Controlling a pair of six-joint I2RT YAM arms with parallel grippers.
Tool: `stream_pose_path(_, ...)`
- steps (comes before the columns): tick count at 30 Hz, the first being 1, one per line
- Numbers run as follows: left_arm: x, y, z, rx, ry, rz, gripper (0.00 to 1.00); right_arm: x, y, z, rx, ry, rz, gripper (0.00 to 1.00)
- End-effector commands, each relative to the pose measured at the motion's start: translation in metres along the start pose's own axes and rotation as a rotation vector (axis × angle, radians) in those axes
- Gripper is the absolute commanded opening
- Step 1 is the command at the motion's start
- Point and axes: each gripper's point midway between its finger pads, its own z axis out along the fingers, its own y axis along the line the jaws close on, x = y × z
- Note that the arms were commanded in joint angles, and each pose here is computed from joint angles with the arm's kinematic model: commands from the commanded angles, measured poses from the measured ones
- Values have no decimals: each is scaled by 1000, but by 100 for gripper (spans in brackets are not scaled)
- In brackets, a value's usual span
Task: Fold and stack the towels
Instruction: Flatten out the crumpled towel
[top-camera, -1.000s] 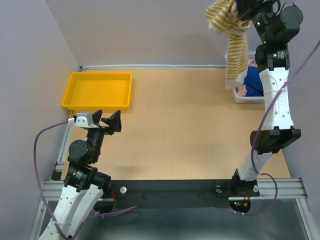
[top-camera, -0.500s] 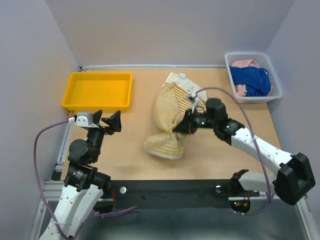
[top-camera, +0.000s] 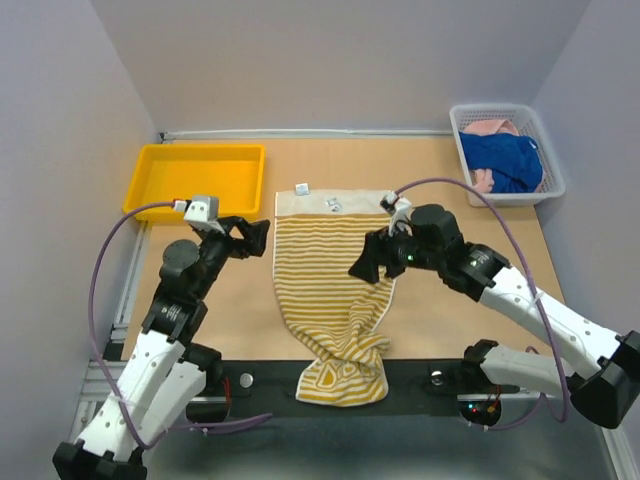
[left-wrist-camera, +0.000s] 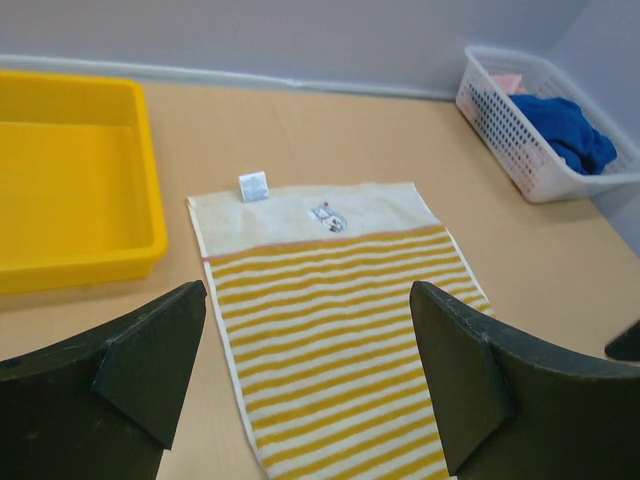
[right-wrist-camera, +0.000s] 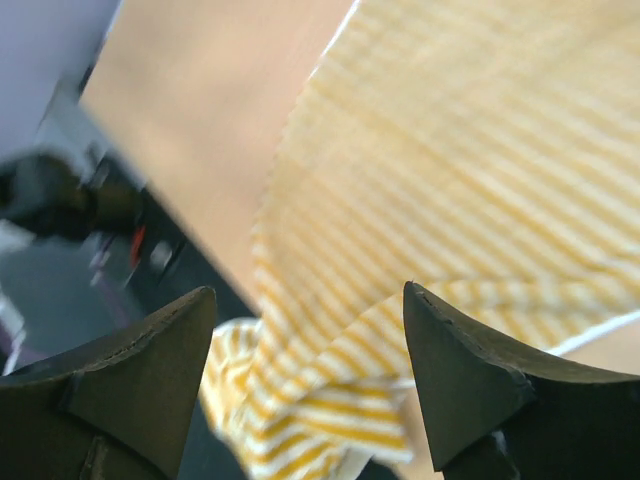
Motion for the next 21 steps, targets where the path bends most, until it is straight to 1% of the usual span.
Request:
stream_pose_path(1, -1, -18, 27, 67, 97, -41, 94, -57, -98, -16, 458, -115, -75, 79)
stream_pose_path(2, 2, -15, 33, 43, 122, -45, 94, -74, -128, -25, 510, -147, -37, 77)
stream_pose_path(3, 13, -8, 45, 9, 179, -51, 94, -77, -151, -18, 544, -122, -12, 75)
stream_pose_path(4, 24, -3, 51, -14, 212, -52, 94, -84, -167, -20, 576, -128, 1, 75)
stream_pose_path(5, 22, 2, 57, -51, 229, -53, 94, -105, -177, -23, 575, -165, 7, 74)
stream_pose_path(6, 31, 9, 68, -86, 274, -53, 94, -100, -196, -9, 597, -113, 3, 74)
stream_pose_path(7, 35, 18, 74, -133, 289, -47, 94, -107, -209, -7, 612, -116, 10, 74)
stream_pose_path(8, 39, 23, 79, -163, 304, -50, 94, -123, -216, -4, 616, -133, 9, 74)
stream_pose_path(9, 42, 26, 85, -182, 322, -47, 94, -127, -225, 1, 619, -130, 20, 74)
stream_pose_path(10, 47, 36, 97, -232, 343, -35, 93, -136, -245, 11, 632, -127, 43, 71)
stream_pose_path(12, 51, 40, 109, -250, 365, -27, 92, -147, -260, 20, 634, -128, 49, 66)
stream_pose_path(13, 61, 45, 119, -263, 400, -16, 91, -149, -269, 27, 631, -114, 40, 64)
stream_pose_path(14, 56, 44, 126, -268, 408, -10, 89, -143, -282, 41, 629, -75, 48, 63)
stream_pose_path(15, 57, 44, 132, -268, 422, 1, 89, -161, -283, 44, 622, -97, 13, 62)
stream_pose_path(16, 68, 49, 137, -280, 456, 16, 89, -164, -285, 50, 609, -92, 2, 59)
stream_pose_path(17, 59, 50, 145, -285, 439, 33, 89, -159, -293, 65, 586, -63, 5, 59)
stream_pose_path(18, 58, 52, 150, -291, 439, 44, 89, -161, -295, 71, 568, -54, -18, 59)
stream_pose_path(19, 60, 56, 158, -304, 448, 66, 89, -173, -295, 75, 553, -70, -35, 59)
stream_pose_path(20, 62, 58, 161, -308, 457, 73, 89, -165, -305, 87, 553, -38, -35, 59)
stream_pose_path(21, 70, 61, 166, -317, 478, 79, 89, -164, -311, 90, 561, -33, -40, 59)
